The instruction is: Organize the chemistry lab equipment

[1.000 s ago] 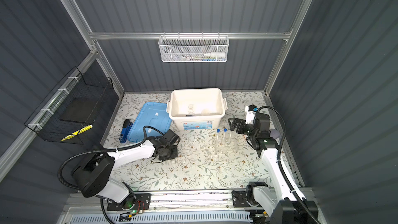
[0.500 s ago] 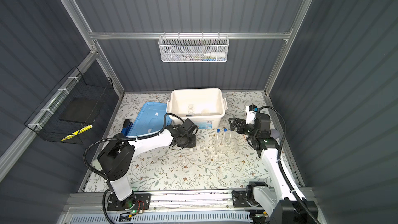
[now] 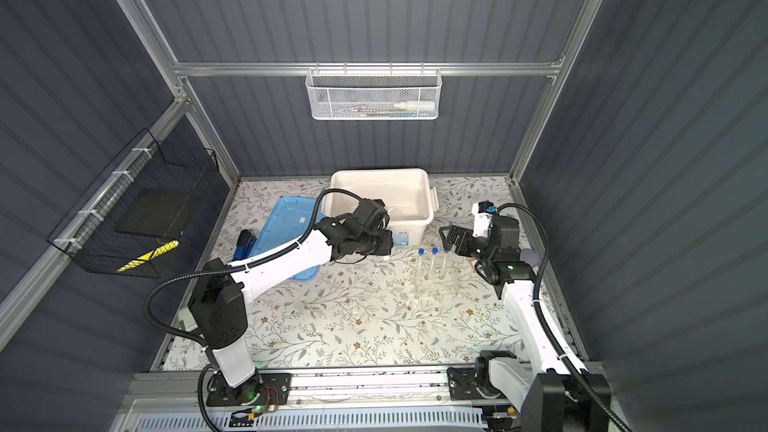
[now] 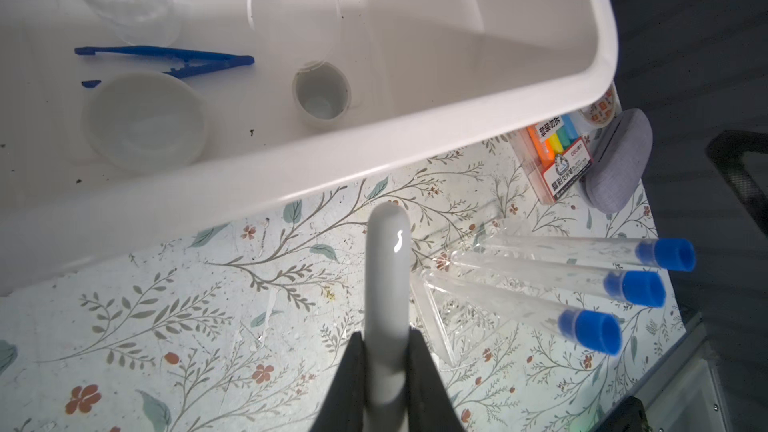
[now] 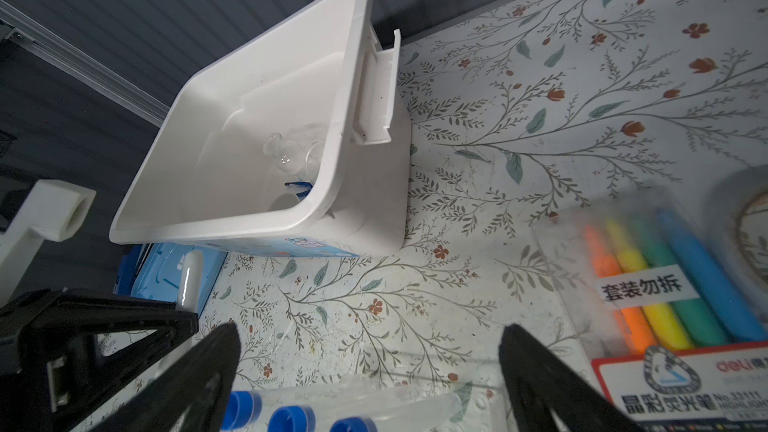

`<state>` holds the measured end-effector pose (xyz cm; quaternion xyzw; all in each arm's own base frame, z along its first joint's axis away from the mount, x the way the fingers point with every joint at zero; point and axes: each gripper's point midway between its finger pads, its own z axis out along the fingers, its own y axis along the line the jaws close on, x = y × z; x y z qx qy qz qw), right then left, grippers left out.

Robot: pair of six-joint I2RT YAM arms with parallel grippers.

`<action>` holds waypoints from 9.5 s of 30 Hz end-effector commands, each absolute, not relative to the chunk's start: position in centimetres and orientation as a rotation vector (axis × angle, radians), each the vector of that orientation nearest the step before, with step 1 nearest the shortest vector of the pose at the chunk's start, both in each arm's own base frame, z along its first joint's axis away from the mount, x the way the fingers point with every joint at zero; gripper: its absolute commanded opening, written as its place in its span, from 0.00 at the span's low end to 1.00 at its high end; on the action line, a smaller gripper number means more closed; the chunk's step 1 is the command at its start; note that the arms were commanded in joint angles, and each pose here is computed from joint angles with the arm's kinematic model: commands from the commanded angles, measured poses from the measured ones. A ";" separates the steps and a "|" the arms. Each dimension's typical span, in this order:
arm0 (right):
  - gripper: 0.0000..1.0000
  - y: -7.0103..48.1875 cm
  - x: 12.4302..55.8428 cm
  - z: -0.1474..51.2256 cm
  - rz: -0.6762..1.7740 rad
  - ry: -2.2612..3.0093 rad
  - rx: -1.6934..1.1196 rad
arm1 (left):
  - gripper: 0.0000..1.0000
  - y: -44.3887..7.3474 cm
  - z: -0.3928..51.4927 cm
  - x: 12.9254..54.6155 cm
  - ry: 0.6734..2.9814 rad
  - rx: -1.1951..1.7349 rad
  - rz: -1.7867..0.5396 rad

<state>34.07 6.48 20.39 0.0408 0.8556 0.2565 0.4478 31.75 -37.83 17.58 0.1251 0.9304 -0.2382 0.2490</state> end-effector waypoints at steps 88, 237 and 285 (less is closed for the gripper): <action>0.99 4.3 34.9 22.5 0.524 2.072 0.115 | 0.99 -37.8 25.1 50.6 1.985 0.884 -0.429; 0.97 13.1 32.9 26.5 0.666 2.033 -0.079 | 0.72 0.2 8.4 33.3 2.647 -0.483 -0.054; 0.95 36.9 27.3 15.3 0.724 2.290 -0.629 | 0.31 4.4 3.3 40.4 2.694 -0.496 -0.047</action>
